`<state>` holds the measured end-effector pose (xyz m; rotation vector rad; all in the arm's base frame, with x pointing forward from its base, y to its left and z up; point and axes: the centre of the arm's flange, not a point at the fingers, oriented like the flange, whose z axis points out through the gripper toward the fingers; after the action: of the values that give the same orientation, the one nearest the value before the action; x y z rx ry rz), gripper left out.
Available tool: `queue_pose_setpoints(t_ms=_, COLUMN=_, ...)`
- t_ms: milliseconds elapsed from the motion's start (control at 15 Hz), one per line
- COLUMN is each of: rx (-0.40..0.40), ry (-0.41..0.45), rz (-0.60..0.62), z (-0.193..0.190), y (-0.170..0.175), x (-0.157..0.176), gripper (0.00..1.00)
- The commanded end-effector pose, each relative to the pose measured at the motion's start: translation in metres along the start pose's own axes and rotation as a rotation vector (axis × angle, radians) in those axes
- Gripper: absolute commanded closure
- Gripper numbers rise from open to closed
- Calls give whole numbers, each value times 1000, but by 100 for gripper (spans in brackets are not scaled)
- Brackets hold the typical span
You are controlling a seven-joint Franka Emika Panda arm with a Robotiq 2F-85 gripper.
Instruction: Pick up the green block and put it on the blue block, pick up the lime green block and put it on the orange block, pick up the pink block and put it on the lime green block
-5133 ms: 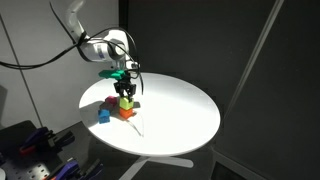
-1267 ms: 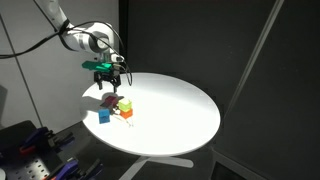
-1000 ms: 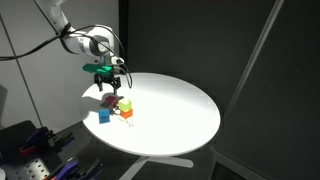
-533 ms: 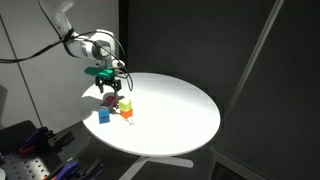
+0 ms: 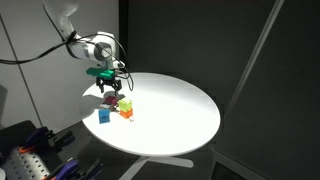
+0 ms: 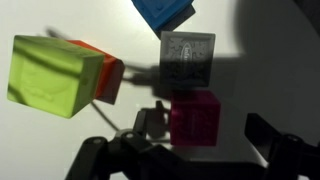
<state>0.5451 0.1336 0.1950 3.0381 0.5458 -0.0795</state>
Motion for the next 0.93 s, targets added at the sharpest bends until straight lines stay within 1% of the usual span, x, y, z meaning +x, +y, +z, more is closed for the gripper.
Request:
queue_pose_setpoints(t_ms=0, rx=-6, ry=-7, rz=-4, z=4, y=-3, x=15, gripper=0)
queue_pose_setpoints(t_ms=867, rx=-7, ry=-17, rz=-9, z=21, y=-2, x=24, gripper=0)
